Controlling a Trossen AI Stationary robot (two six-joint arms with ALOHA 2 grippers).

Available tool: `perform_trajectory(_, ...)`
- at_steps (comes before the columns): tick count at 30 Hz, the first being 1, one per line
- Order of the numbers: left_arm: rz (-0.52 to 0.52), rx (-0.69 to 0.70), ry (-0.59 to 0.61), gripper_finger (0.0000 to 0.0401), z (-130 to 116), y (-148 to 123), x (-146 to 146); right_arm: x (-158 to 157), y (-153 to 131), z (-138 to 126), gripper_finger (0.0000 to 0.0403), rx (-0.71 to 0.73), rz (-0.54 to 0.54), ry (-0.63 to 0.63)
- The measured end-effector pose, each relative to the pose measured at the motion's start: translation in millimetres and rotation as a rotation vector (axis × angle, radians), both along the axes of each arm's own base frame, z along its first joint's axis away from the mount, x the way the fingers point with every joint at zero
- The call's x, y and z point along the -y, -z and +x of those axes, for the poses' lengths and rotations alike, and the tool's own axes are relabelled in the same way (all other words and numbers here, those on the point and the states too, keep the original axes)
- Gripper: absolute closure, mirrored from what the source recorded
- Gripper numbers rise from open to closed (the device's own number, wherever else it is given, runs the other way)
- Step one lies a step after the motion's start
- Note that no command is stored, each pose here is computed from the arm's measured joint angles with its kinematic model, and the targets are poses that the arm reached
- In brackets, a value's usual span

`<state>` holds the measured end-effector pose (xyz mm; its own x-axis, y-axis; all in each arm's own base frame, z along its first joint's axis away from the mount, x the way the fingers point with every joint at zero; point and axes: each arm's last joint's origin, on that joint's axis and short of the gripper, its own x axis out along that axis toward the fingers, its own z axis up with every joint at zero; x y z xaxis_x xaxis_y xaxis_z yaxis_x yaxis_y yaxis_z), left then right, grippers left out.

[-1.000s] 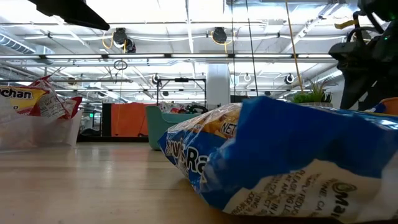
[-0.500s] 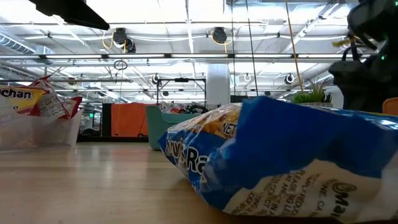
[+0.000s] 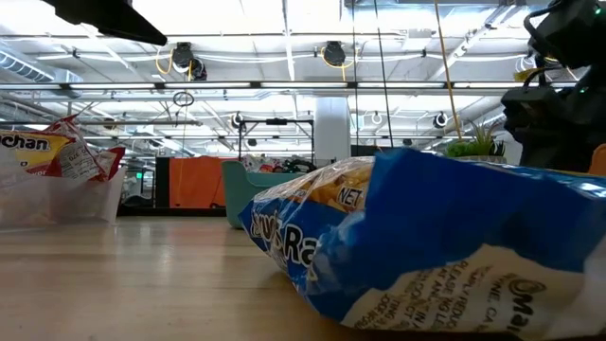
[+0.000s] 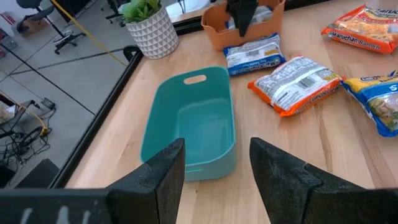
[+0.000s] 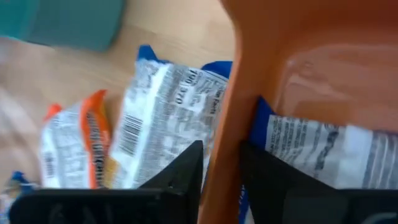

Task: Sort Maruchan noodles
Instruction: Put the top blue noodle pack into the orange bin, then adjust the orange bin

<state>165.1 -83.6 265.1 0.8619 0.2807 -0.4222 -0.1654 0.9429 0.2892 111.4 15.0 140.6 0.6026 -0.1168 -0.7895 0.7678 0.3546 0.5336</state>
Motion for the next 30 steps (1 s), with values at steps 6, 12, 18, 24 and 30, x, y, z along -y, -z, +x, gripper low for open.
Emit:
perform_trajectory(6,-0.001,-0.001,0.001,0.0215,0,0,0,1,-10,6,0.0325,0.130,-0.061,-0.030)
perform_trajectory(12,-0.001,-0.001,0.001,0.0215,0,0,0,2,-23,9,0.0326,0.156,-0.091,-0.011)
perform_trajectory(18,-0.001,-0.001,0.001,0.0215,0,0,0,3,-41,14,0.0326,0.216,-0.187,-0.018)
perform_trajectory(24,-0.001,-0.001,0.001,0.0215,0,0,0,1,-49,29,0.0326,0.289,-0.240,-0.043)
perform_trajectory(30,-0.001,0.005,-0.006,0.0215,1,-1,-1,8,-37,45,0.0335,0.226,-0.233,0.002)
